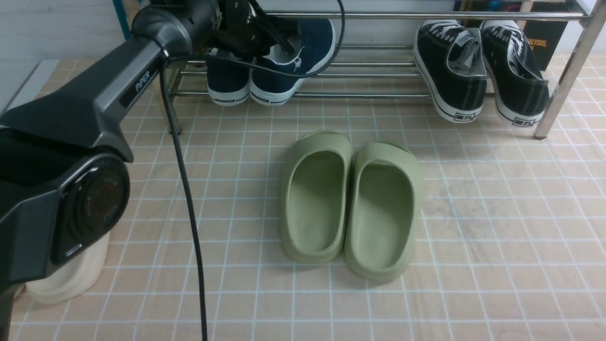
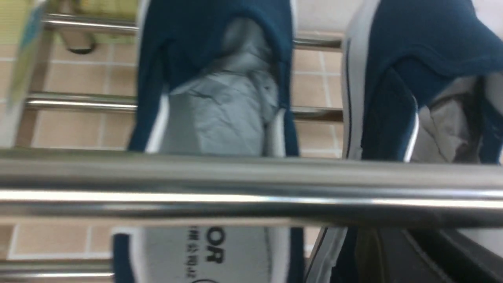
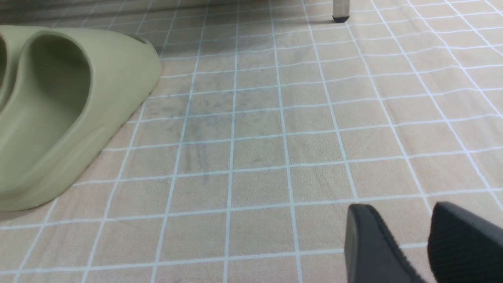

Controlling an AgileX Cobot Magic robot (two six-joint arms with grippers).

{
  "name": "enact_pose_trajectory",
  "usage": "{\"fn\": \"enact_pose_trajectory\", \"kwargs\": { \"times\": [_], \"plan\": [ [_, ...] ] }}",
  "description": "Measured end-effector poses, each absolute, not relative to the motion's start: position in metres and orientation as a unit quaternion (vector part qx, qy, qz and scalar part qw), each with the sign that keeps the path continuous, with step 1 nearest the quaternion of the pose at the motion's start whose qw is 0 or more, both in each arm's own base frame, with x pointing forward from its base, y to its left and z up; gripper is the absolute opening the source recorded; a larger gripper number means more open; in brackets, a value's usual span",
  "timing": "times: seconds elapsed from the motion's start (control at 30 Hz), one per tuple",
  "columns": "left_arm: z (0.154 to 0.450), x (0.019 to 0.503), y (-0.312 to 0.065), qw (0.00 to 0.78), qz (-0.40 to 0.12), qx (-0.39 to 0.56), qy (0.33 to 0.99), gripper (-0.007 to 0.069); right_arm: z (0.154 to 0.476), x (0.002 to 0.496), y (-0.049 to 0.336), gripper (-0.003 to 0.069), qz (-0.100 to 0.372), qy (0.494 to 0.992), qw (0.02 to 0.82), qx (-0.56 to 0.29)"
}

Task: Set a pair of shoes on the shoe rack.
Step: Use the left arm to put a shoe into the shoe rack

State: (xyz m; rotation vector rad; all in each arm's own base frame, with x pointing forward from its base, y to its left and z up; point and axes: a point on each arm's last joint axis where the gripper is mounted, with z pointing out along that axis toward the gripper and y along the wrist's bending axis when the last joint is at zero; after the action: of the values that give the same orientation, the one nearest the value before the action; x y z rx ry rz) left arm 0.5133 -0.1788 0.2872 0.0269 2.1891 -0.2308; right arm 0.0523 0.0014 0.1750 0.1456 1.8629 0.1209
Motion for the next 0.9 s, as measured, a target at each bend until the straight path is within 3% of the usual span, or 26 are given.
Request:
{"fn": "enact_pose_trajectory", "kwargs": {
  "times": [0.53, 0.67, 0.9],
  "plan": [
    [0.2819, 0.5133, -0.1727, 0.434, -0.097, -0.081, 0.892, 0.0044, 0.175, 0.0523, 0.0014, 0.0238, 0.052, 0.801, 0.593, 0.063],
    [0.282, 0.5139, -0.1732, 0.438, -0.1, -0.079, 0.89, 0.0104, 0.175, 0.0523, 0.0014, 0.0238, 0.052, 0.801, 0.593, 0.063],
    [0.2851, 0.516, -0.1748, 0.457, -0.102, -0.059, 0.882, 0.0319, 0.175, 0.0523, 0.0014, 0.0238, 0.052, 0.801, 0.593, 0.063]
  ]
}}
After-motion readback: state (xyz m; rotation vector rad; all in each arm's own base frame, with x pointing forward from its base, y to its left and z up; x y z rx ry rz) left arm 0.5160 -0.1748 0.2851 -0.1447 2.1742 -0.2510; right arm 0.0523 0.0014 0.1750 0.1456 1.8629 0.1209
